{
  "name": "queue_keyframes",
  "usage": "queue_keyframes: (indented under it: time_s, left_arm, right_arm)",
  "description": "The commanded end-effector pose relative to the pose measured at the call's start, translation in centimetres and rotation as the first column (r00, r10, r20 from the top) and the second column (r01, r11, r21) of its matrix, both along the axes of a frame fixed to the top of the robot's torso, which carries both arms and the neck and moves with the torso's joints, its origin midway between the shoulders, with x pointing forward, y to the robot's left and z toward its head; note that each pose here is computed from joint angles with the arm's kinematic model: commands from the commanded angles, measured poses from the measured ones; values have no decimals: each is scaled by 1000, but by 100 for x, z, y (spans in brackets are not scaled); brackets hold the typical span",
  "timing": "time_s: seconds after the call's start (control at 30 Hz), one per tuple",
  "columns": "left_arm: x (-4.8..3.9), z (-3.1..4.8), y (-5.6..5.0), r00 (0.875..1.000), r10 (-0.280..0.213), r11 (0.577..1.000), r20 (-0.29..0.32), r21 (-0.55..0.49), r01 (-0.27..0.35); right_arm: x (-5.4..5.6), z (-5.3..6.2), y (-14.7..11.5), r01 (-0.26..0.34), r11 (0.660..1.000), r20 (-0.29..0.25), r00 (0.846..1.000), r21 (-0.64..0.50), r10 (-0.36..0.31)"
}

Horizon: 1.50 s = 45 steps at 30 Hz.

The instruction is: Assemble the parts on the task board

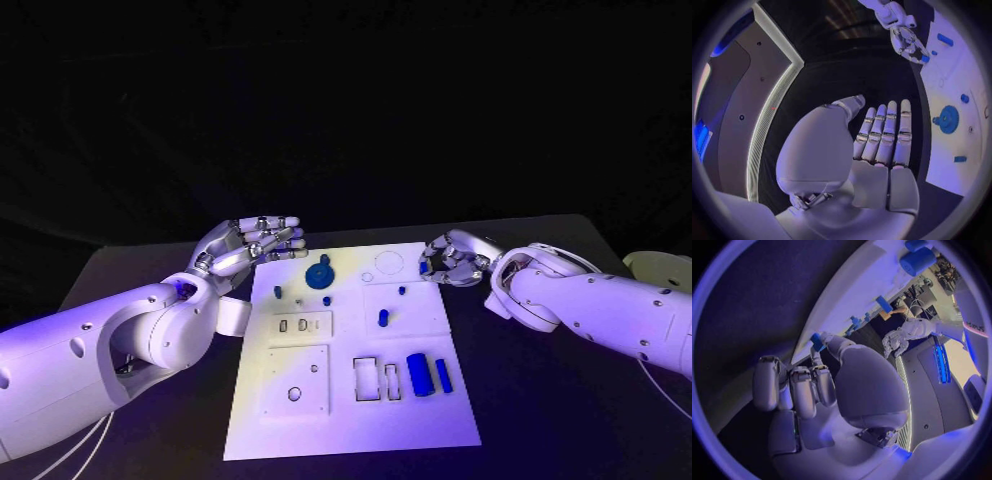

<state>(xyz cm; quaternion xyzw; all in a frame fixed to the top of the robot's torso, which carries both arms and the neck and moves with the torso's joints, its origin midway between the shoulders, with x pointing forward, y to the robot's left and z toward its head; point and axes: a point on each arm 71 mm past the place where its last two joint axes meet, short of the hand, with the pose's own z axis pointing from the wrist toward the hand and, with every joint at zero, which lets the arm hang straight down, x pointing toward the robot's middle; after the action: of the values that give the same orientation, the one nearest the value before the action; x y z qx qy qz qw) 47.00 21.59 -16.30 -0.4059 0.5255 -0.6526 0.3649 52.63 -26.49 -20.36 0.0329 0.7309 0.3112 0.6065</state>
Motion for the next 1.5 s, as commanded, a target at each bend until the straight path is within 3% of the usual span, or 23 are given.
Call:
queue_keyframes:
  time_s: [0.03, 0.57, 0.87, 1.17, 1.3, 1.5]
  left_arm:
    - [-6, 13, -16, 1000, -18, 1000, 6, -13, 18]
    - [-2, 8, 12, 1000, -14, 1000, 2, -9, 14]
    - [12, -2, 28, 1000, -10, 1000, -1, -6, 10]
    - [37, -18, 16, 1000, -7, 1000, -3, -5, 7]
    - [72, -39, 8, 1000, -2, 1000, -5, -4, 2]
    - [127, -68, 17, 1000, 14, 1000, -4, 0, -14]
  right_arm:
    - [3, 5, 3, 11, 1000, 18, 1000, -3, -11]
    - [6, 52, -13, 67, 997, 71, 995, 30, -69]
    - [-140, 124, 194, 28, 997, 101, 994, 71, -35]
    - [-375, 209, 628, -67, 995, 116, 992, 77, 58]
    - [-491, 238, 946, -157, 986, 122, 981, 61, 149]
    - [-580, 236, 1322, -220, 975, 117, 969, 24, 215]
